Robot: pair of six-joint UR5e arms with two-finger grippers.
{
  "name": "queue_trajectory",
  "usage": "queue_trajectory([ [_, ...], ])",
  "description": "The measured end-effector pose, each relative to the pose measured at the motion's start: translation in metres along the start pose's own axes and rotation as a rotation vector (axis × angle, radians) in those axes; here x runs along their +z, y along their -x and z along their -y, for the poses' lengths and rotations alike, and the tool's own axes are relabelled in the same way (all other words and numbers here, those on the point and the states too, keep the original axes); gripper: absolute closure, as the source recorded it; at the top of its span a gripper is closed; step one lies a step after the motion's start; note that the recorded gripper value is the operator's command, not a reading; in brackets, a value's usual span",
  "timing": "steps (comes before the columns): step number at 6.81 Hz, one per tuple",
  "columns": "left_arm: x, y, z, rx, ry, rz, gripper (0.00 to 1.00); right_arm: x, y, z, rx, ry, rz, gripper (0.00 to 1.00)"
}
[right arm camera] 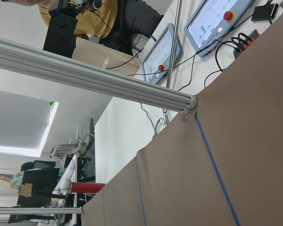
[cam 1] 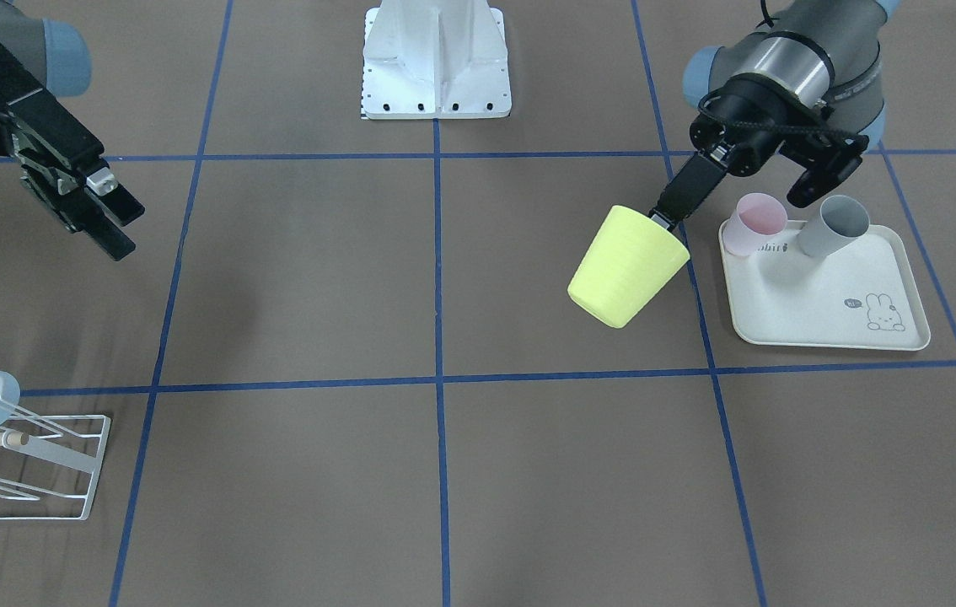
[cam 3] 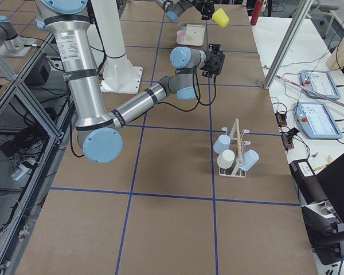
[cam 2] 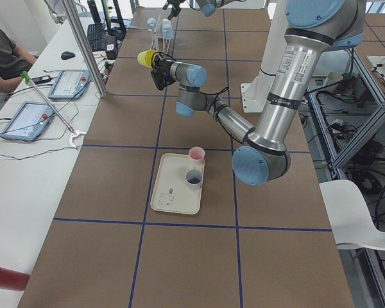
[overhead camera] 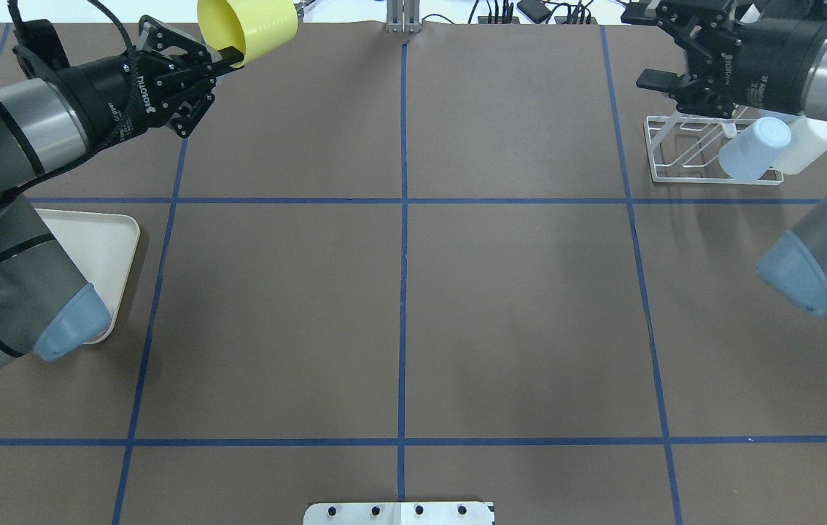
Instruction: Transfer IKEA cup to right arm and place on rack
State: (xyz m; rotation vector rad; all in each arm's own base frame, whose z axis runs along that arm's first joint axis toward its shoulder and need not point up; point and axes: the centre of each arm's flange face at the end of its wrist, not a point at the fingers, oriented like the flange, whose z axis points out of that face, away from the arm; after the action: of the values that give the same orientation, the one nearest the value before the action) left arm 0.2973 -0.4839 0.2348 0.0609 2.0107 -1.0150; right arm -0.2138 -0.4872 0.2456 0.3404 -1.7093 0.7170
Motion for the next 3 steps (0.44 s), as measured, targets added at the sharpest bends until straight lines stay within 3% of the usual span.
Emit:
queue_trajectory([
  [1, 0.001, -0.003, -0.010, -0.098, 0.040, -0.053, 1.00, 0.016, 0.017, -0.021, 0.043, -0.001, 0.055, 0.00],
  [3, 0.004, 0.006, -0.040, -0.184, 0.168, -0.126, 1.00, 0.043, 0.027, -0.069, 0.099, 0.011, 0.190, 0.00],
])
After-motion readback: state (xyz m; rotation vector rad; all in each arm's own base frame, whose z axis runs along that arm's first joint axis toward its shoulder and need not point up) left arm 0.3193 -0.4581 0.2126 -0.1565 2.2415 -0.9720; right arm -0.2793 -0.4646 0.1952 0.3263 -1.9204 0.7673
